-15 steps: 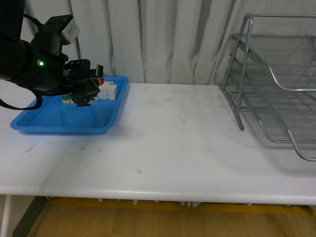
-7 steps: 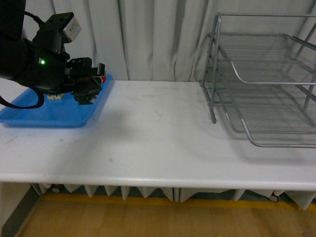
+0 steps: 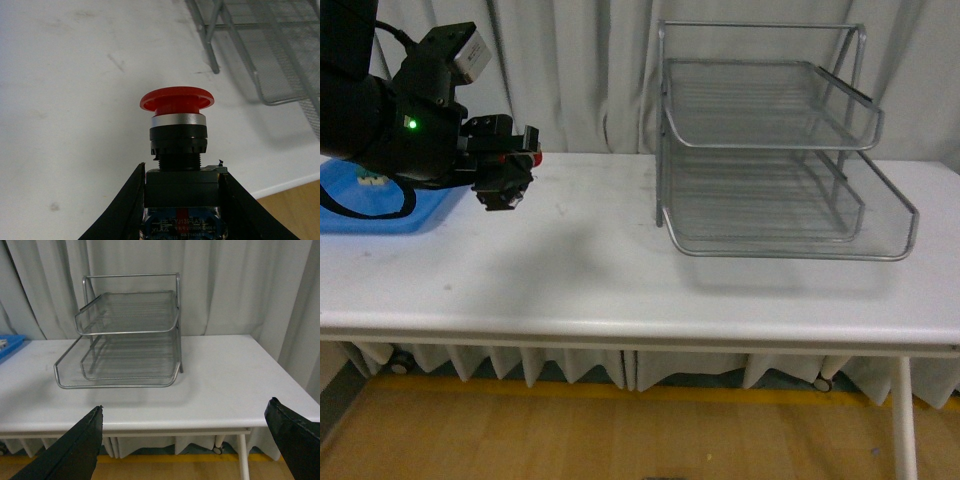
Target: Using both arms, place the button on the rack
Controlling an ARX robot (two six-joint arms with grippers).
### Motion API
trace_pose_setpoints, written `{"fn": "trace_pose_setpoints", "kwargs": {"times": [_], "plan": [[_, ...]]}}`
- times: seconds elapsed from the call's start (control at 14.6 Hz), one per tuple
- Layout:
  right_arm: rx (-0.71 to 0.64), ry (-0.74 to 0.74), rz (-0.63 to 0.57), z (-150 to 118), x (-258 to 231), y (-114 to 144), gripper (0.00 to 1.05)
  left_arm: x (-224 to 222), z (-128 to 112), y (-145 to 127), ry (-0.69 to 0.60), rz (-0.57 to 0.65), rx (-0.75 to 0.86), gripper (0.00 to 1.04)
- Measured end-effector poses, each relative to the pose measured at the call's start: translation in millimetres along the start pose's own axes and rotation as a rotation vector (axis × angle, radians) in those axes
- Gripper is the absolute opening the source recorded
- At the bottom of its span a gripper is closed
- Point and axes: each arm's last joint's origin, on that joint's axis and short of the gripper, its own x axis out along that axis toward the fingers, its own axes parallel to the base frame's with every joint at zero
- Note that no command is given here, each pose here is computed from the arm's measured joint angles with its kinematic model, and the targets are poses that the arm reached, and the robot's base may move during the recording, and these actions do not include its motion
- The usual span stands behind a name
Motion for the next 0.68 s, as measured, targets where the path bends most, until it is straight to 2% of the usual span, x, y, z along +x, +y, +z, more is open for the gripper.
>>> {"fn": "trace_pose_setpoints", "kwargs": {"times": [0.21, 0.48, 0.68], "plan": [[0.0, -0.003, 0.0, 0.3, 0.0, 0.0, 0.98, 0.0, 0.2, -0.1, -0.002, -0.003, 0.0, 0.36], [0.0, 0.0, -0.003, 0.0, 0.0, -0.1, 0.98, -4.7, 1.5, -15.8, -0.015, -0.053, 0.022, 0.36], [0.0, 0.0, -0.003, 0.0, 0.0, -0.1, 0.98, -12.2, 18.2, -49.7, -0.06, -0.109, 0.066, 0.36]]}}
